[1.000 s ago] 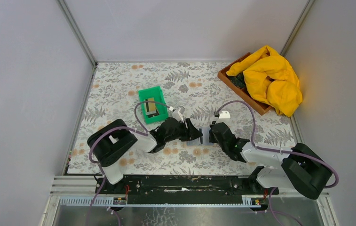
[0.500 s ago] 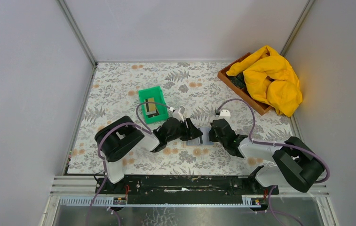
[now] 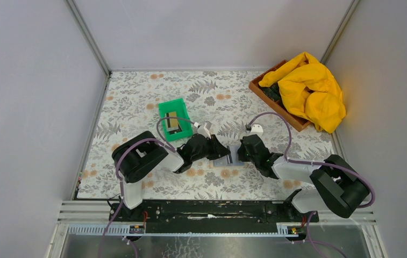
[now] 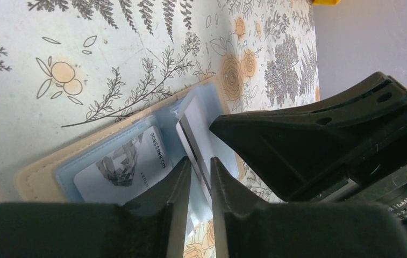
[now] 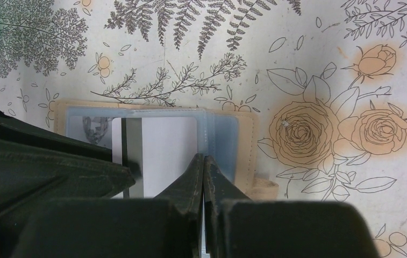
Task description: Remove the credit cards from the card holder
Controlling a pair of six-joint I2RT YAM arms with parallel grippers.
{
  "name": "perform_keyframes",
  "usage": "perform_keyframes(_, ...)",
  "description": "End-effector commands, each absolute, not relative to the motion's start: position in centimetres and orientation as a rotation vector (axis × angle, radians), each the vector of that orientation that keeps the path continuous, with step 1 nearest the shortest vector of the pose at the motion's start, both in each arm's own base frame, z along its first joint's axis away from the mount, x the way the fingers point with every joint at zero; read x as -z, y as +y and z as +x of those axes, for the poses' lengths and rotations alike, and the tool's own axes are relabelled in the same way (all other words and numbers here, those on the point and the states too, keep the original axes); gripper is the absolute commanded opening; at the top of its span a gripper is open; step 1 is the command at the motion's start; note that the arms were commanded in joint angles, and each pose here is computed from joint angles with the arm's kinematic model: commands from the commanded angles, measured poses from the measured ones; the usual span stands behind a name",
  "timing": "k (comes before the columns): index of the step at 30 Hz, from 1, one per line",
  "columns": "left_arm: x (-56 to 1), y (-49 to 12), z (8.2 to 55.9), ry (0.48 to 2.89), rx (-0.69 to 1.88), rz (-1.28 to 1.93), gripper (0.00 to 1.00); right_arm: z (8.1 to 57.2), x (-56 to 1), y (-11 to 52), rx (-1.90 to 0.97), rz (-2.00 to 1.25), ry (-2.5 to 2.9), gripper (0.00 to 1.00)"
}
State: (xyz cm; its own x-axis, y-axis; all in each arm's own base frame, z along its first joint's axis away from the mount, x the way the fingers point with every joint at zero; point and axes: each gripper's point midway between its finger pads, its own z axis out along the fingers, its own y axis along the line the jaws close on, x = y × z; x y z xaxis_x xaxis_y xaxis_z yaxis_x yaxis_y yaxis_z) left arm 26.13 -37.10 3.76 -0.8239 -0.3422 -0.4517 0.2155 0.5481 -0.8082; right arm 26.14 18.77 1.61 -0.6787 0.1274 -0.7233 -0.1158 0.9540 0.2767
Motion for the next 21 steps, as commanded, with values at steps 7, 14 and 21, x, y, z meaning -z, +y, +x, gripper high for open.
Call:
perform_keyframes(7, -4.7, -37.2, 27.0, 2.166, 1.261, -0.122, 0.10, 26.4, -1.8, 19.5, -0.426, 0.015, 2.293, 0.00)
perform_keyframes(14, -4.5, -36.3, 26.9, 2.173, 1.225, -0.113, 0.00, 26.4, -1.7, 19.5, -0.424, 0.013, 2.297, 0.00)
perform_keyframes(21, -4.6, -35.0, 26.9, 2.170, 1.208, -0.127, 0.03, 26.5, -1.6, 19.6, -0.426, 0.013, 2.299, 0.00)
